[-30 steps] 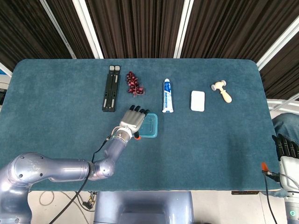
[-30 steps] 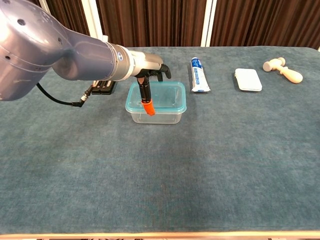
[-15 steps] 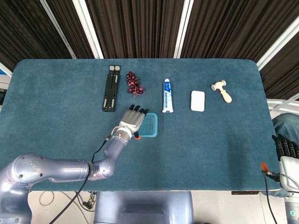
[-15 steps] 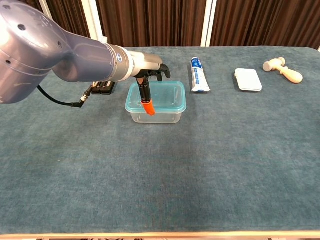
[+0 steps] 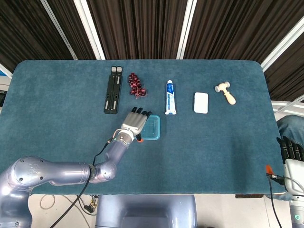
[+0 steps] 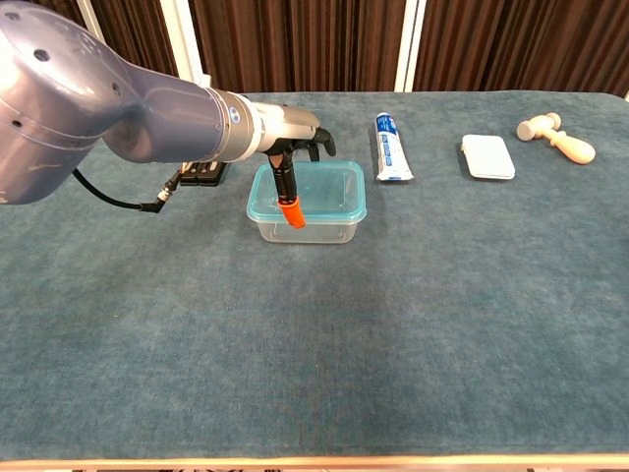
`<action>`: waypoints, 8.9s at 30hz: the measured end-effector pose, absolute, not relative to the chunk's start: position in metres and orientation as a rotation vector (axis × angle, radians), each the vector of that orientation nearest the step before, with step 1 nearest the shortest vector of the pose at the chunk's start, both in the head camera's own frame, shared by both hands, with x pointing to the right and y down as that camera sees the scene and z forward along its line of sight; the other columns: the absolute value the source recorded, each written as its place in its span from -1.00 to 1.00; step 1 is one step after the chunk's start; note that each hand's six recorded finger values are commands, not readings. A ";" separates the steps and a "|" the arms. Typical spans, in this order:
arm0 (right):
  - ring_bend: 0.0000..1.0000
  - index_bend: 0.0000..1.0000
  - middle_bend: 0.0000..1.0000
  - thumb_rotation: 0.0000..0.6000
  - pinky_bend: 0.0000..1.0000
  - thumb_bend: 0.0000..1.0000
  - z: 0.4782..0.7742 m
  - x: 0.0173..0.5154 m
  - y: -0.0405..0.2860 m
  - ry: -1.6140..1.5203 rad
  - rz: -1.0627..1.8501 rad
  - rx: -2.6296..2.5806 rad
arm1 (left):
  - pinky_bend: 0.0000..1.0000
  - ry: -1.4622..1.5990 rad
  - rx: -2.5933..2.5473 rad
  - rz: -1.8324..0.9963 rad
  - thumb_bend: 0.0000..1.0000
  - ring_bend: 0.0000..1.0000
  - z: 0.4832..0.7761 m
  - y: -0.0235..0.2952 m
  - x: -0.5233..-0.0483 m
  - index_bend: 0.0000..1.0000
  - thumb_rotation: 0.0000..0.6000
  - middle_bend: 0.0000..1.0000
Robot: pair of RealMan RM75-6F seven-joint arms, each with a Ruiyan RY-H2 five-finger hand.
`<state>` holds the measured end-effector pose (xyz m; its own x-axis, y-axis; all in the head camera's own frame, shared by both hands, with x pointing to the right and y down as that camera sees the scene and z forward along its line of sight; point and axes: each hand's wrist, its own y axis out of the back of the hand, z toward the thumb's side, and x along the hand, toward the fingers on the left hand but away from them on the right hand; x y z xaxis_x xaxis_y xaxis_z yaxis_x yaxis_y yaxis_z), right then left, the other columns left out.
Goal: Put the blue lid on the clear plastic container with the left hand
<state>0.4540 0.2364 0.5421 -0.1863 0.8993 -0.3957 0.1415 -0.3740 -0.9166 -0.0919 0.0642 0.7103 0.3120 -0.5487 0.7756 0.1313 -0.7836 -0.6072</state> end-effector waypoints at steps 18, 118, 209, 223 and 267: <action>-1.00 -1.00 -1.00 1.00 -1.00 -0.28 0.542 0.454 0.236 -1.230 1.621 -1.474 | -1.00 0.362 -1.981 -1.501 -0.57 -1.00 0.707 0.063 -0.092 -0.82 1.00 -0.67; -1.00 -1.00 -1.00 1.00 -1.00 -0.28 0.542 0.458 0.238 -1.271 1.650 -1.466 | -0.98 0.425 -1.889 -1.294 0.10 -0.74 0.728 0.029 -0.046 0.19 1.00 0.12; -1.00 -1.00 -1.00 1.00 -1.00 -0.28 0.539 0.458 0.236 -1.239 1.641 -1.436 | -0.99 0.167 -1.877 -1.216 0.09 -0.74 0.715 0.102 -0.047 0.21 1.00 0.10; -1.00 -1.00 -1.00 1.00 -1.00 -0.28 0.538 0.457 0.236 -1.238 1.633 -1.437 | -0.99 0.136 -1.829 -1.205 0.09 -0.74 0.723 0.109 -0.049 0.21 1.00 0.09; -1.00 -1.00 -1.00 1.00 -1.00 -0.28 0.536 0.451 0.234 -1.150 1.576 -1.419 | -1.00 0.727 -1.742 -1.426 -0.45 -1.00 0.582 0.107 -0.273 -0.77 1.00 -0.86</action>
